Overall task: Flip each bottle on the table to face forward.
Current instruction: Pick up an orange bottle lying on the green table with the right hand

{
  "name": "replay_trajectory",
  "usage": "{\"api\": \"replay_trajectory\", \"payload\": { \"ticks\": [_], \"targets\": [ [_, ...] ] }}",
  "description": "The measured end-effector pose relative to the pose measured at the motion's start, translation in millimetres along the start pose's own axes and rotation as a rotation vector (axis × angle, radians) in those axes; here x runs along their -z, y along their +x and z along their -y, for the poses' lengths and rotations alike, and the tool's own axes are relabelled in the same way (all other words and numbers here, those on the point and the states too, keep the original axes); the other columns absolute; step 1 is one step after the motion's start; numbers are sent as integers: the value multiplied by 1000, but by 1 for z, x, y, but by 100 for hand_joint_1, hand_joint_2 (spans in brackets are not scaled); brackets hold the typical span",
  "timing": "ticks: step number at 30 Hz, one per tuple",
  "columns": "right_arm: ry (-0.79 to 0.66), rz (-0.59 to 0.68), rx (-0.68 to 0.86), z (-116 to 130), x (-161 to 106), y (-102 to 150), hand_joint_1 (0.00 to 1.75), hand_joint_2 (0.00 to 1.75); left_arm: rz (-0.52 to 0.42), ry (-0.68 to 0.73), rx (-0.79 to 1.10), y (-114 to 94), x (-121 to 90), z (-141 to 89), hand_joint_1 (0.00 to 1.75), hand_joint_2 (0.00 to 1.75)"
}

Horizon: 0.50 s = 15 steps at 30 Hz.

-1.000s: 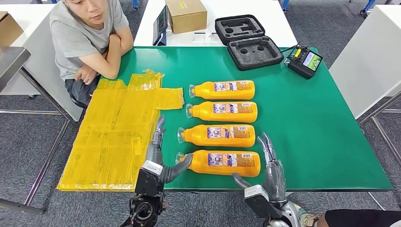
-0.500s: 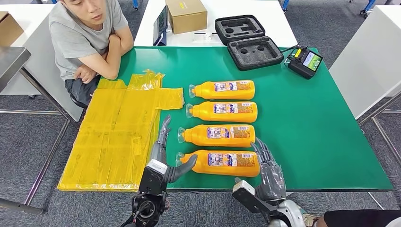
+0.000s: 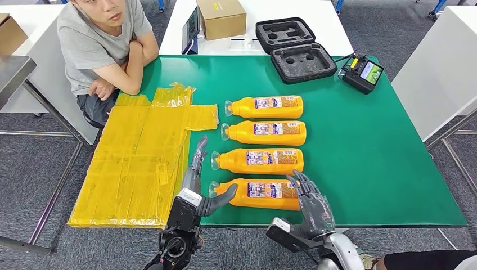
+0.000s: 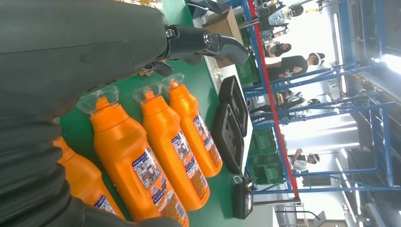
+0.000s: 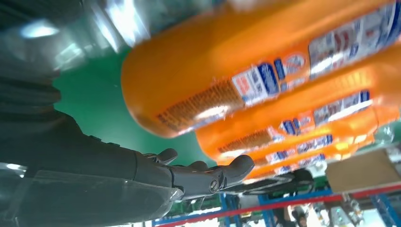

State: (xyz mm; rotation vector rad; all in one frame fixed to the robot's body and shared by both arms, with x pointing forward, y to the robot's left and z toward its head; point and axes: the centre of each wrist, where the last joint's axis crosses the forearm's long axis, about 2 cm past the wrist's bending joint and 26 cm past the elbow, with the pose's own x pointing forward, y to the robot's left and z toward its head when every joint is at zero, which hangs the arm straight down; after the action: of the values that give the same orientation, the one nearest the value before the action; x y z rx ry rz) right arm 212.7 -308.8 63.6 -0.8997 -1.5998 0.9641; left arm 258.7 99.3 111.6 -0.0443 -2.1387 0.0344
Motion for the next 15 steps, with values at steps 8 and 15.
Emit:
{"api": "replay_trajectory", "payload": {
  "ticks": [8,15],
  "targets": [
    [84,42,-57,-5,15,-3,0,175,-3,-1,2,0,-3,1,0,175],
    [115,65,-142,-4,23,-10,0,175,-4,-3,-2,1,-3,2,0,175]
  ]
}}
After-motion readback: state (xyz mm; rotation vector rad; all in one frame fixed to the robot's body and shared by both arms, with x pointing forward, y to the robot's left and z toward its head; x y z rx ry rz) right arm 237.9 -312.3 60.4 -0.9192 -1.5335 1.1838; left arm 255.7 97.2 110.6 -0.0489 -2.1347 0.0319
